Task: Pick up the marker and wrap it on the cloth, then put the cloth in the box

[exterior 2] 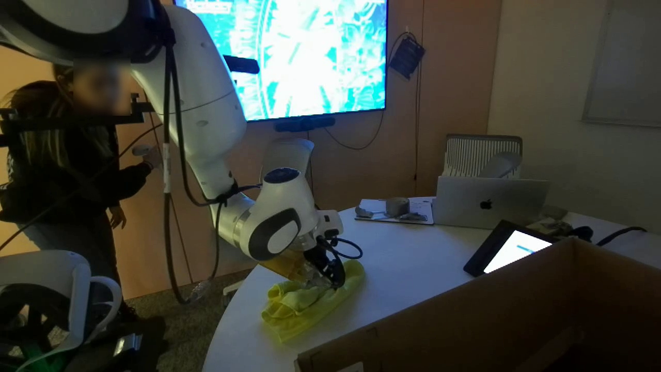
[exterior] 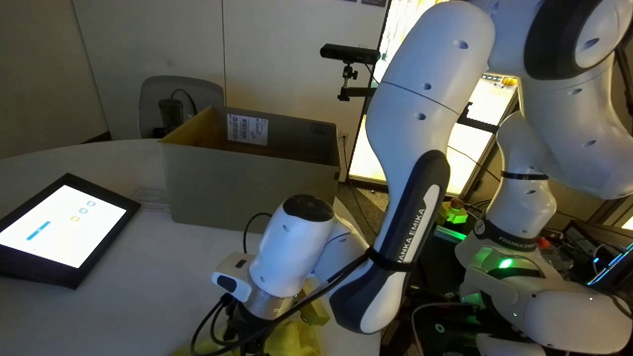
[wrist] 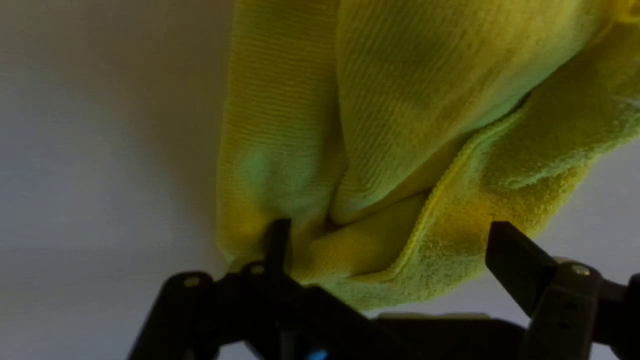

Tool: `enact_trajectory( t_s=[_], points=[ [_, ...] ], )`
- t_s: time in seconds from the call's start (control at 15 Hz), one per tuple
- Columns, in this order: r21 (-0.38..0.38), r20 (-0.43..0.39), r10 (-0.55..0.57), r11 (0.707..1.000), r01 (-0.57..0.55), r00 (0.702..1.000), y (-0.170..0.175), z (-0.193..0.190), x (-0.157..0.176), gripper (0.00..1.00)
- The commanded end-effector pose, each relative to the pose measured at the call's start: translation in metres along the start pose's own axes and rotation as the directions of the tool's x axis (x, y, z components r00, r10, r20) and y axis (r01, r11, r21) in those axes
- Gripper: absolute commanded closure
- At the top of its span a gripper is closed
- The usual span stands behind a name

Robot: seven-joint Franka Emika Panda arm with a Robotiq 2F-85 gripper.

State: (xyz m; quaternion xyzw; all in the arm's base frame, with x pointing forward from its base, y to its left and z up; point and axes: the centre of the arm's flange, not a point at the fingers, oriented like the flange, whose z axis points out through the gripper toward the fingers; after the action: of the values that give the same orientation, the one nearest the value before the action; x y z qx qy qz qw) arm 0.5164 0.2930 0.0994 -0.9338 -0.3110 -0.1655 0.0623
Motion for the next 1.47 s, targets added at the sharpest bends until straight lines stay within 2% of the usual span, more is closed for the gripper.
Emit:
enact_trajectory(
  t_s=[0.0,0.4,0.47,0.53,0.6,0.67,1.07,1.13,1.4],
  points=[
    [-0.029,-0.009,-0.022,0.999,0.022,1.0,-0.003,0.015,-0.002,0.0],
    [-0.051,0.063,-0.073,0.996,0.076,0.995,-0.007,0.035,-0.019,0.0],
    [-0.056,0.072,-0.077,0.995,0.081,0.994,-0.006,0.037,-0.02,0.25],
    [-0.061,0.076,-0.081,0.994,0.086,0.994,-0.006,0.038,-0.02,0.25],
    [-0.064,0.085,-0.079,0.994,0.084,0.993,-0.005,0.038,-0.019,0.32],
    [-0.068,0.089,-0.076,0.994,0.082,0.993,-0.004,0.038,-0.019,0.42],
    [-0.093,0.134,-0.048,0.994,0.06,0.99,0.012,0.033,-0.016,0.9],
    [-0.098,0.135,-0.042,0.994,0.056,0.99,0.014,0.031,-0.015,0.96],
    [-0.112,0.123,-0.016,0.993,0.03,0.992,0.021,0.017,-0.008,1.0]
  ],
)
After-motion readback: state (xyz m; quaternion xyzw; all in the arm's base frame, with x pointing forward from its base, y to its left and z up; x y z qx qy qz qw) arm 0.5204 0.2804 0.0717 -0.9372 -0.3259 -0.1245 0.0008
